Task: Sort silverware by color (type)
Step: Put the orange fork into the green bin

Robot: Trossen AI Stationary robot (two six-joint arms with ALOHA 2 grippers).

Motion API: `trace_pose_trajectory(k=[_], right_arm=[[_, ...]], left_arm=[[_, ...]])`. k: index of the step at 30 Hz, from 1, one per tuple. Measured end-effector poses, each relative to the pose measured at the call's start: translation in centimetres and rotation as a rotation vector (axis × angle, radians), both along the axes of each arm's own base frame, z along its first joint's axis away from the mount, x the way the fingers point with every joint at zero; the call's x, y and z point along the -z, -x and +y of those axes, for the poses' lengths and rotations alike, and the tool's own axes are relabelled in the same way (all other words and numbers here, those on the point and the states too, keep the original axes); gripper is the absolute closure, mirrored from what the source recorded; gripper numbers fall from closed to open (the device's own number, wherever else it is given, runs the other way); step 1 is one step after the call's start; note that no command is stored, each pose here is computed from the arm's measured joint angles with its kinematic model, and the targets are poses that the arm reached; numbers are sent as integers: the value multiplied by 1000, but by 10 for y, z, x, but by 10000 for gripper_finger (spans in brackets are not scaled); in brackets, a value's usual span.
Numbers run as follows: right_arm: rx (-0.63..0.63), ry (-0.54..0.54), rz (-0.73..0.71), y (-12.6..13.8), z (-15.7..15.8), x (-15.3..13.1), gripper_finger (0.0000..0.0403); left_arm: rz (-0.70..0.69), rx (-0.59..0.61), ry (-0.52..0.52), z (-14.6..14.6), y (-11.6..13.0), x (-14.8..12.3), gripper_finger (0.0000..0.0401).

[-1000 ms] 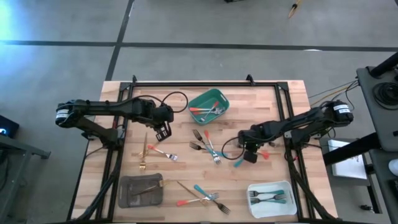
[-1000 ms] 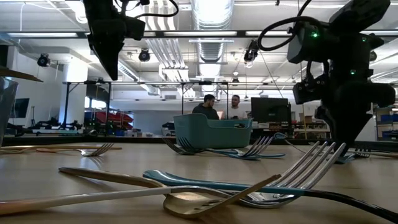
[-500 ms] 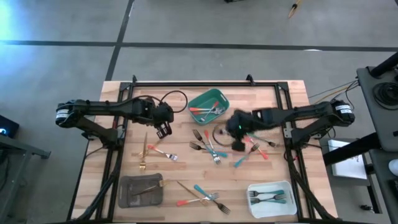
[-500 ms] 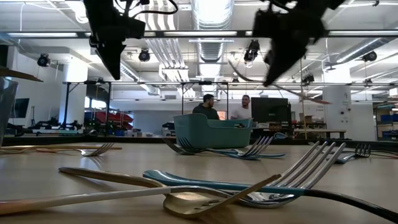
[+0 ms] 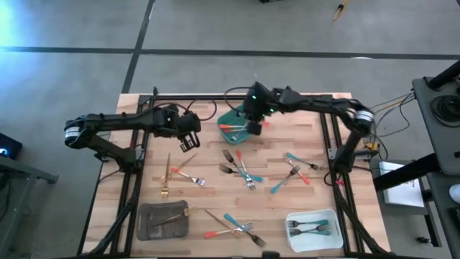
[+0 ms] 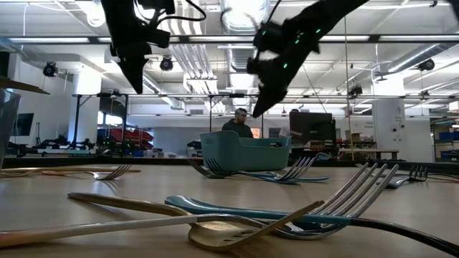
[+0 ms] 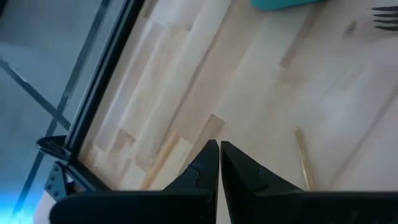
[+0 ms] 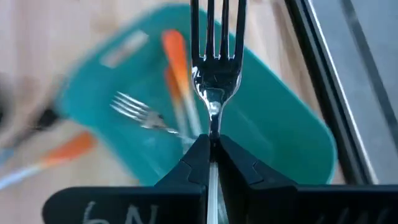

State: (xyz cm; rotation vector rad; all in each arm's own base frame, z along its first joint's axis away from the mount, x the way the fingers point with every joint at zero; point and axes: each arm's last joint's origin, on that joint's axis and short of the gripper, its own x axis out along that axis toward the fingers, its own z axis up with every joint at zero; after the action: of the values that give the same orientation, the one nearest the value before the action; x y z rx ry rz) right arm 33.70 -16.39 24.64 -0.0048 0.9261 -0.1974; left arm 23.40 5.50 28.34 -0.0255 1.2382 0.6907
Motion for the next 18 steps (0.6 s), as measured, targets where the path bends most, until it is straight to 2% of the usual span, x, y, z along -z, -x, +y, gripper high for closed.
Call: trace_pose_trajectory(k=[4, 8, 13, 18], right_arm=[[-29, -25, 131, -15, -26, 18, 393], [-21, -90, 251, -18, -42, 33, 391], [-1, -204, 188, -22, -50, 32, 361], [-9, -198, 169, -21, -50, 25, 321]], left_arm=[[12, -18, -8, 8, 2, 0, 401], [43, -20, -33, 16, 5, 1, 401], [55, -43, -50, 26, 8, 0, 401], [48, -57, -56, 33, 9, 0, 401]])
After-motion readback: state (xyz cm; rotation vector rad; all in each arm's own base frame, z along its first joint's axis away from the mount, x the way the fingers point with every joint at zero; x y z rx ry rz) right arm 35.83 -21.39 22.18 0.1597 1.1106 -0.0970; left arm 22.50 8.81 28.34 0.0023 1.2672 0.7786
